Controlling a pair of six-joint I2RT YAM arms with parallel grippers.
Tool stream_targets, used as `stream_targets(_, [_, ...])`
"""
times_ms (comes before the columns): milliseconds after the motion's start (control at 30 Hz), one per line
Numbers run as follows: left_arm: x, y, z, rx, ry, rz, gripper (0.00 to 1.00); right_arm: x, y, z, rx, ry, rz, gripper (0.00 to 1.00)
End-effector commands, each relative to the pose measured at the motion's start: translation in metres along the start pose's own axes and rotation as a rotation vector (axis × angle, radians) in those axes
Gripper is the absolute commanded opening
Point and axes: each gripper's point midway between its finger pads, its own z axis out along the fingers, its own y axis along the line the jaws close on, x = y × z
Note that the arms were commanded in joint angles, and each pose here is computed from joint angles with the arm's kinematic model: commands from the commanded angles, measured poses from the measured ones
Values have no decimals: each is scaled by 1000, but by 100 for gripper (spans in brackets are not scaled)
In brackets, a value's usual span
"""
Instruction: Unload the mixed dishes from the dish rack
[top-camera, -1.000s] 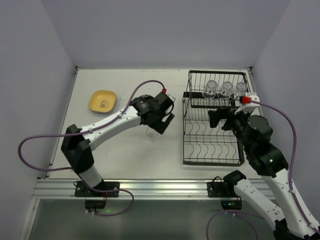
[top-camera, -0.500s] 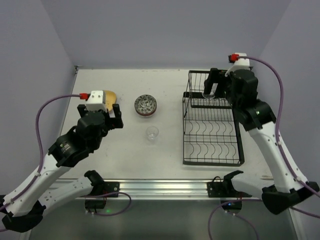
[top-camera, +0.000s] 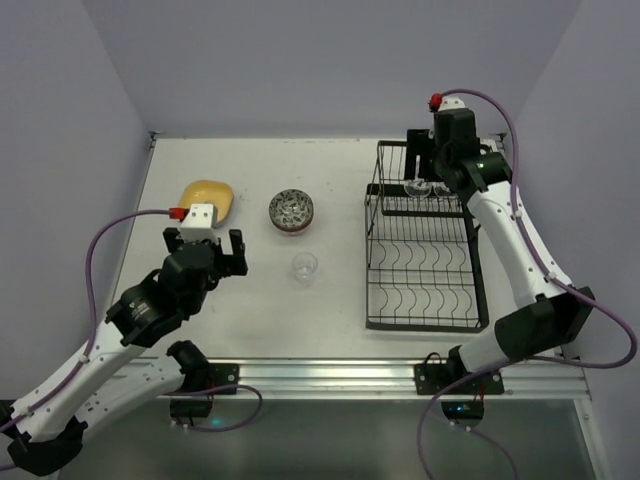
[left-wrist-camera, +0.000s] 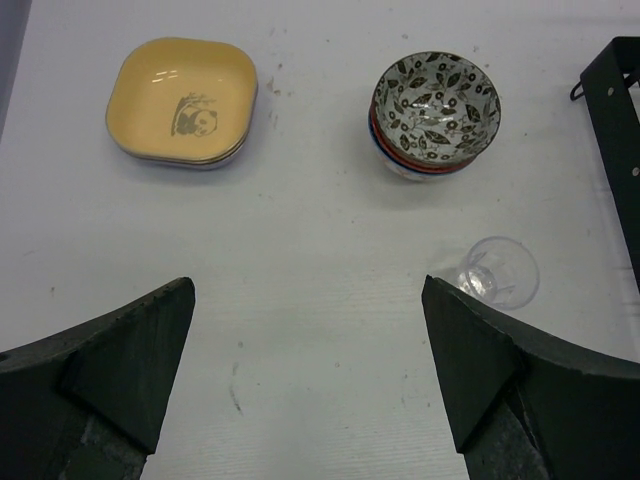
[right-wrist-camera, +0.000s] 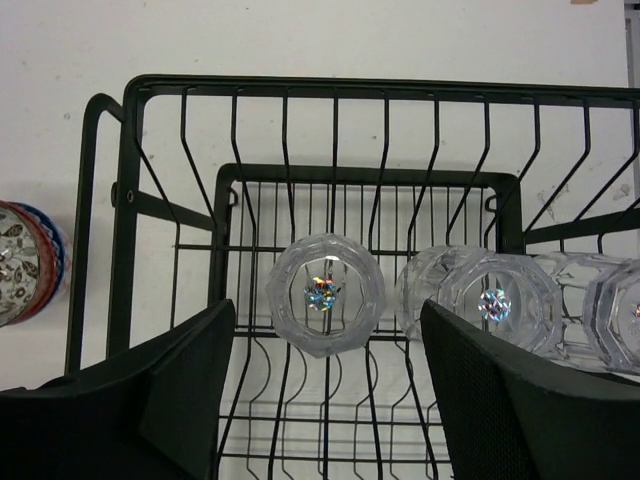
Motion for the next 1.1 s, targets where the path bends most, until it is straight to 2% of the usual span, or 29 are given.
stream_targets(0, [-11,-8,3,22,-36,-46,100,-6,1,8,-4,13,-34,75])
stream_targets(267, [-8,-11,4,41,-28,-39,100,10,4,33,4,73,-41,73])
stream_targets(333, [-8,-13,4,52,-27,-37,100,15,5,36,-1,83,-43,70])
stream_targets(433, [-6,-14,5,57,-20,-30,100,17,8,38,-15,78,-40,59])
stream_targets(467, [-5,-14,5,57,-19,-28,100,16,7,37,-15,74,-38,50])
stream_targets(600, [-6,-14,5,53,-18,-28,100,5,8,26,-29,26,-24,33])
stream_targets(633, [-6,-14,5,55,-18,-28,100,2,8,22,-35,17,-23,26])
stream_targets(700, [-7,-14,5,56,-20,-30,100,-8,10,8,-58,-24,-12,17])
stream_targets(767, [-11,-16,5,73,-25,-35,100,-23,11,-13,-86,-87,9,15])
stream_targets(800, [-13,-17,5,80,-29,-42,100,-26,12,-21,-100,-109,17,5])
stream_targets(833, [-20,-20,2,97,-37,-66,100,-33,12,-30,-115,-146,32,0])
stream_targets(933, [-36,-48,-10,249,-51,-137,100,-48,16,-73,-199,-271,77,0])
stream_targets(1033, [-60,-96,-34,535,-91,-213,100,-53,26,-118,-330,-384,105,0])
stream_targets(1067, [-77,-123,-54,722,-135,-236,100,-40,35,-121,-394,-374,106,0])
